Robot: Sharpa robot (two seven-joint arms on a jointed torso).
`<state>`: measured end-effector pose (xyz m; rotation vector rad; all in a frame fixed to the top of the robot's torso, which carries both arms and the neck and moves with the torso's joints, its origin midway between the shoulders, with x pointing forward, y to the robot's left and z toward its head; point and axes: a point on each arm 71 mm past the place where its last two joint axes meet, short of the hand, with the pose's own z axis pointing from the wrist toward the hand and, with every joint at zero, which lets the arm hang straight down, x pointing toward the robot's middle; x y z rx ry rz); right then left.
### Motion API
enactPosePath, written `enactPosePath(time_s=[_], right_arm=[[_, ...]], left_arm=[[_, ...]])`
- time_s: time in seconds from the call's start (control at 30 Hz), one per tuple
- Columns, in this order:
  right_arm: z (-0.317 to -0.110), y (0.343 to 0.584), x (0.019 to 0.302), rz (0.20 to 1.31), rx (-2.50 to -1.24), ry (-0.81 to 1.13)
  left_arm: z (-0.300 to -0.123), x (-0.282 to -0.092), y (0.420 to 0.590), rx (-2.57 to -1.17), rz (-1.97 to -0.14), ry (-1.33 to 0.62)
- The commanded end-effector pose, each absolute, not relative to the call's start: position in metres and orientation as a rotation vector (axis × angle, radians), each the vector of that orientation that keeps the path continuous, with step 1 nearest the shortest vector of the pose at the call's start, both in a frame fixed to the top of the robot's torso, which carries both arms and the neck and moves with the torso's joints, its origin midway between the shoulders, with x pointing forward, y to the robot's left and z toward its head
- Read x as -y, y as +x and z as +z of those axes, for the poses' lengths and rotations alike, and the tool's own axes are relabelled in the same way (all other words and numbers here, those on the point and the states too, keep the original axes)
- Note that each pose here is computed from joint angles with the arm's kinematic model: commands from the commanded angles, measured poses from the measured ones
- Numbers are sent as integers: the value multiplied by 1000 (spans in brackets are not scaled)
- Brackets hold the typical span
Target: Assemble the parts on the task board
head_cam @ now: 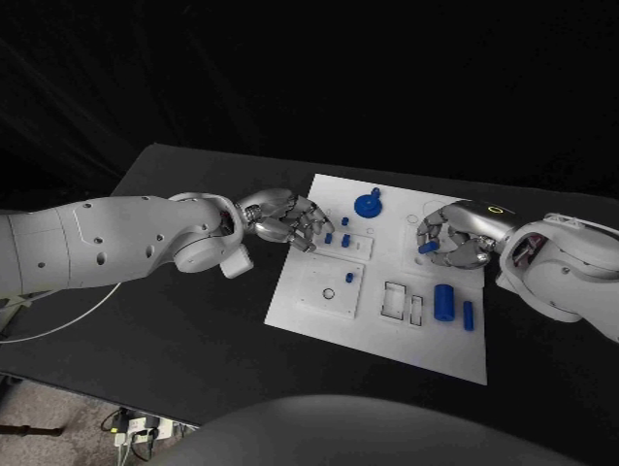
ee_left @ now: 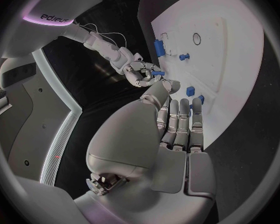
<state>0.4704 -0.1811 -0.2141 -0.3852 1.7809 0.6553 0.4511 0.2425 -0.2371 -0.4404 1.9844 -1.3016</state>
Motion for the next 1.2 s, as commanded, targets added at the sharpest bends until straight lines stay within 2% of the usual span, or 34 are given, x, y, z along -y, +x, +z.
enactPosePath(time_s=[0.03,0.37,0.67,0.93,1.2], right_arm=[[-212,470,180,663,-1807,-368],[-197,465,172,694,-1872,-349],[-180,452,129,828,-1895,-365],[-180,441,87,920,-1927,-420],[-194,434,58,944,-1954,-472]], left_arm=[[-237,-240,450,-1996,-1316,-434],[-237,-242,451,-1996,-1309,-438],[-235,-248,452,-1952,-1303,-458],[-229,-260,456,-1832,-1301,-511],[-221,-273,460,-1667,-1359,-628]])
